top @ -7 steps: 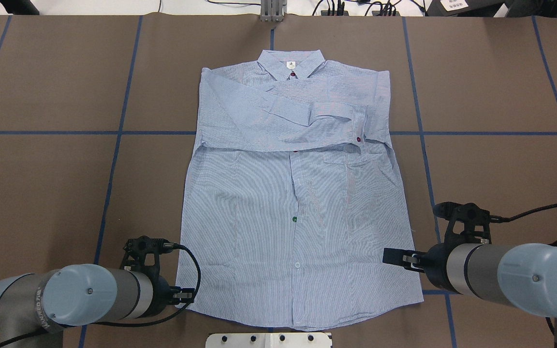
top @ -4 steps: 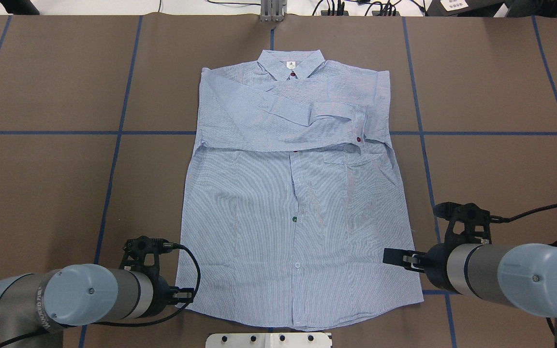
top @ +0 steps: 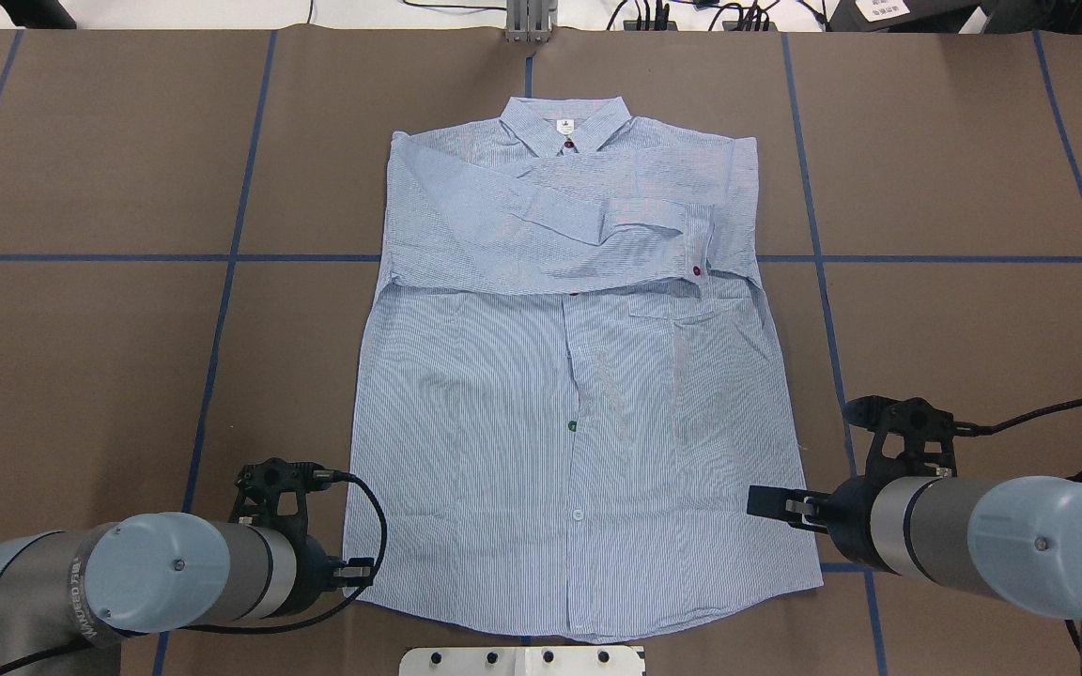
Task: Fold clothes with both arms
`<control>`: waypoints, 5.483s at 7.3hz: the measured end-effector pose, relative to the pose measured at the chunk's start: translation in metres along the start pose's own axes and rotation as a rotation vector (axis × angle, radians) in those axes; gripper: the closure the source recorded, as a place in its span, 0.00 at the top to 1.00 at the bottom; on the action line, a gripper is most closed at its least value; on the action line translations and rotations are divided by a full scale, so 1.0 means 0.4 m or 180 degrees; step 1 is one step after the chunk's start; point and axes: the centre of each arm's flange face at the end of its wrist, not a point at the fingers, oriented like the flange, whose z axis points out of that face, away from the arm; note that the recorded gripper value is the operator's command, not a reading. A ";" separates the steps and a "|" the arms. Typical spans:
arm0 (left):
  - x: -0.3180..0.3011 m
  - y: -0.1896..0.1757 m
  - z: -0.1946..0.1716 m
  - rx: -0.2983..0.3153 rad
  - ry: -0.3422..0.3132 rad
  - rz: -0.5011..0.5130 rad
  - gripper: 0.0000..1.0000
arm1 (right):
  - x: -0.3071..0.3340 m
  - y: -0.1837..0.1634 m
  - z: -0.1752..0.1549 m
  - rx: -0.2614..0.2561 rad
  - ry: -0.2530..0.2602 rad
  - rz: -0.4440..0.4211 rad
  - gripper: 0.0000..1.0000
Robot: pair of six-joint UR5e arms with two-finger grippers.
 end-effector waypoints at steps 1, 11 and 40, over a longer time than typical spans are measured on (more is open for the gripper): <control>0.003 0.000 -0.003 0.0000 0.0004 -0.0007 0.00 | 0.019 0.008 0.007 -0.0018 0.0046 -0.0014 1.00; 0.036 0.018 -0.061 0.0012 0.0162 -0.0035 0.00 | 0.209 0.182 0.159 0.0342 -0.0219 0.0110 0.52; 0.109 -0.584 -0.458 0.1070 0.0009 -0.0443 0.00 | -0.211 -0.494 -0.212 0.0525 -0.0437 0.0512 0.00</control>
